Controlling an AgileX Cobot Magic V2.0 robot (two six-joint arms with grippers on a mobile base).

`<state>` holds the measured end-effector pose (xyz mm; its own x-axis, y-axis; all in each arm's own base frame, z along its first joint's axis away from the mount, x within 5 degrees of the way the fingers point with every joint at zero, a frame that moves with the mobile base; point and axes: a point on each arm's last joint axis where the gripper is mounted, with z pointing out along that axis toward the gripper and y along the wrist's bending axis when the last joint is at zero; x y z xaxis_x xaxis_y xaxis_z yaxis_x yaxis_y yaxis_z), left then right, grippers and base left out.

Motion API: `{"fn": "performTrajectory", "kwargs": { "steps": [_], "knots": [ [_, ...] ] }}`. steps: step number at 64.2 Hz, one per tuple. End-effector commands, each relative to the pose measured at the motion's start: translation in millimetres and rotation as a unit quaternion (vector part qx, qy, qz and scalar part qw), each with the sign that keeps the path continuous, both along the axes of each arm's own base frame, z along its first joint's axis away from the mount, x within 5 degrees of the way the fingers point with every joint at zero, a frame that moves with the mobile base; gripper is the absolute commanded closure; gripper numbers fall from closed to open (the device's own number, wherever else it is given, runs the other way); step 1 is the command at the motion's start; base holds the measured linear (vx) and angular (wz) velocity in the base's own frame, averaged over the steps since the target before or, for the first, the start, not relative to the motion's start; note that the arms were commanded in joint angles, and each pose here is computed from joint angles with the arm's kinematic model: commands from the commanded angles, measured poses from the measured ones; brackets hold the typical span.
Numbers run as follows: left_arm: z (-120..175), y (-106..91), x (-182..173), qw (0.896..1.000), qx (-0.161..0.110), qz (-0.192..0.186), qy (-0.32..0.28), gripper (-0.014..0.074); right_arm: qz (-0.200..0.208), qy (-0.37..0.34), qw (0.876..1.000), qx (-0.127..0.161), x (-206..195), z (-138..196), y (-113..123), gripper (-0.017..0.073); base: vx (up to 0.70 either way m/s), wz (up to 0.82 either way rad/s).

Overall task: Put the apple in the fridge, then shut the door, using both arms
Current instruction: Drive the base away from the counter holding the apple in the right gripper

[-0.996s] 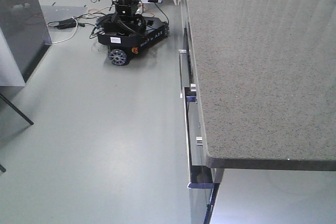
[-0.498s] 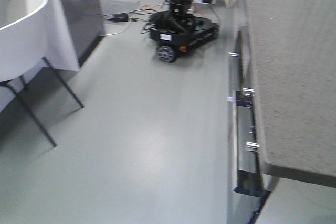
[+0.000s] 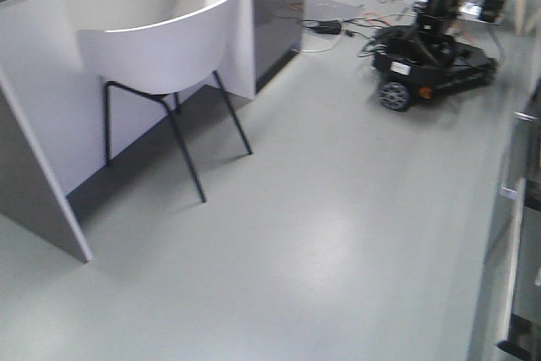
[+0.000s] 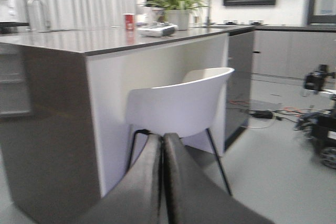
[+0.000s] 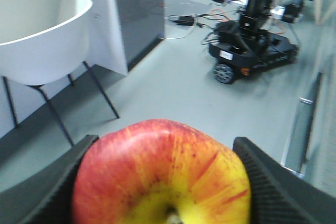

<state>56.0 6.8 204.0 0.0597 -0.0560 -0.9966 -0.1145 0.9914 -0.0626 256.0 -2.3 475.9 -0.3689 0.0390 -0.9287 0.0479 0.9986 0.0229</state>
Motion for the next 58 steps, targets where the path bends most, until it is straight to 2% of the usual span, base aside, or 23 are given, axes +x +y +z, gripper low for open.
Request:
{"fn": "performTrajectory", "kwargs": {
  "steps": [1,58],
  "knots": [
    [-2.4,-1.2,0.4,1.0,0.003,-0.008,-0.026,0.0599,0.0,-0.07,0.998,-0.004,-10.0,23.6,-0.9,0.0568,-0.04,0.55],
    [-2.4,-1.2,0.4,1.0,0.003,-0.008,-0.026,0.0599,0.0,-0.07,0.998,-0.004,-10.0,23.6,-0.9,0.0568,-0.02,0.44]
  ]
}}
